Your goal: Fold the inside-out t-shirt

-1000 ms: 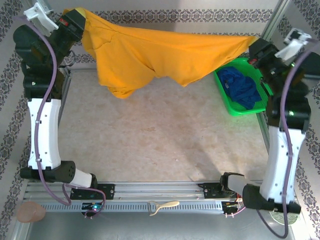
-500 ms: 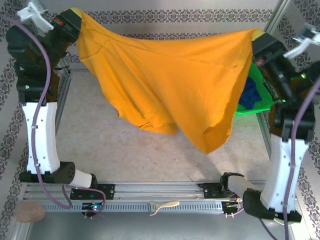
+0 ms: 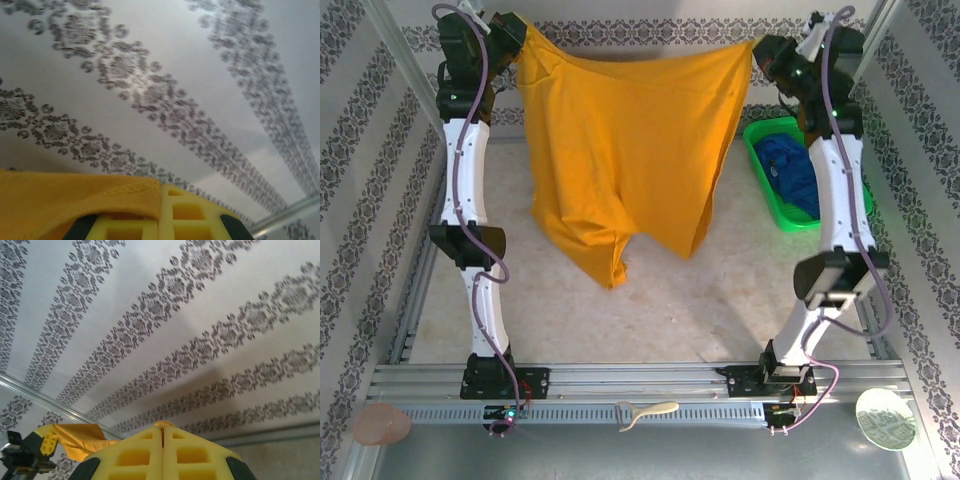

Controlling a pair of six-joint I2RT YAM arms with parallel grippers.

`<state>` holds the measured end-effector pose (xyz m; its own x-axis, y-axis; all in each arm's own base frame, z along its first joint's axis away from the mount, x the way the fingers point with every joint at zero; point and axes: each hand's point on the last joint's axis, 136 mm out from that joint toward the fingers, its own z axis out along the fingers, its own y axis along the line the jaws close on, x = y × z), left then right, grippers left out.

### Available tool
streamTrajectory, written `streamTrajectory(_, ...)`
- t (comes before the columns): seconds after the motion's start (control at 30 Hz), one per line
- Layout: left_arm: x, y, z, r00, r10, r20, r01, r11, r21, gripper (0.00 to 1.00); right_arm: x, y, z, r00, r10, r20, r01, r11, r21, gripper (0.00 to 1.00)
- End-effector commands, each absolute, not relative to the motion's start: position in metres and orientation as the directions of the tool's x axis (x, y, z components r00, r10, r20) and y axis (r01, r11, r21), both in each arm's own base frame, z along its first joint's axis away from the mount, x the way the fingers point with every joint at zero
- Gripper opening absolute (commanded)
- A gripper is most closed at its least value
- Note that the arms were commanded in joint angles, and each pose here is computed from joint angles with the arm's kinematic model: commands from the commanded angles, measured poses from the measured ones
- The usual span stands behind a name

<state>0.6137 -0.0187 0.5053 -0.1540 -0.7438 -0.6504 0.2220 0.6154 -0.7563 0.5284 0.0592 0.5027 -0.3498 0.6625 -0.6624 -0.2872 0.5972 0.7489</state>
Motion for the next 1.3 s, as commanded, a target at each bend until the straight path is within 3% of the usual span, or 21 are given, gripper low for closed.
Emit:
streamTrajectory(0.0,0.561,-0.002,0.625,0.093,-0.820,-0.564,0.499,0.529,-0.687,0.00,0.495,0.057,0.591,-0.180,0.617,-0.766,-0.453,0.640,0.621,0.00)
streamTrajectory(0.07,0.535,-0.010,0.652,0.139,-0.789,-0.598,0.538,0.567,-0.623,0.00,0.484,0.049,0.615,-0.140,0.621,-0.771,-0.474,0.642,0.603,0.00)
streamTrajectory(0.17,0.513,-0.025,0.658,0.089,-0.745,-0.661,0.550,0.590,-0.591,0.00,0.466,0.045,0.629,-0.125,0.618,-0.776,-0.484,0.645,0.592,0.00)
streamTrajectory(0.33,0.511,-0.055,0.607,-0.118,-0.696,-0.708,0.519,0.565,-0.642,0.00,0.440,0.051,0.582,-0.163,0.585,-0.794,-0.428,0.683,0.592,0.00)
streamTrajectory(0.47,0.498,-0.064,0.522,-0.212,-0.703,-0.679,0.466,0.538,-0.702,0.00,0.414,0.057,0.476,-0.269,0.590,-0.761,-0.331,0.685,0.648,0.00)
streamTrajectory(0.7,0.428,-0.060,0.285,-0.363,-0.743,-0.562,0.203,0.525,-0.826,0.00,0.322,0.105,0.228,-0.567,0.513,-0.644,-0.140,0.710,0.690,0.00)
streamTrajectory(0.83,0.392,-0.055,0.181,-0.410,-0.771,-0.487,0.046,0.516,-0.855,0.00,0.274,0.132,0.136,-0.677,0.479,-0.558,-0.059,0.721,0.690,0.00)
streamTrajectory(1.0,0.366,-0.055,0.128,-0.460,-0.767,-0.448,-0.042,0.523,-0.851,0.00,0.227,0.153,0.070,-0.772,0.389,-0.502,-0.028,0.769,0.639,0.00)
streamTrajectory(1.2,0.353,-0.051,0.130,-0.447,-0.765,-0.463,-0.057,0.541,-0.839,0.21,0.195,0.160,0.052,-0.802,0.353,-0.483,-0.033,0.780,0.625,0.00)
streamTrajectory(1.27,0.349,-0.047,0.144,-0.430,-0.760,-0.487,-0.057,0.562,-0.825,0.38,0.184,0.165,0.052,-0.814,0.330,-0.478,-0.048,0.782,0.622,0.00)
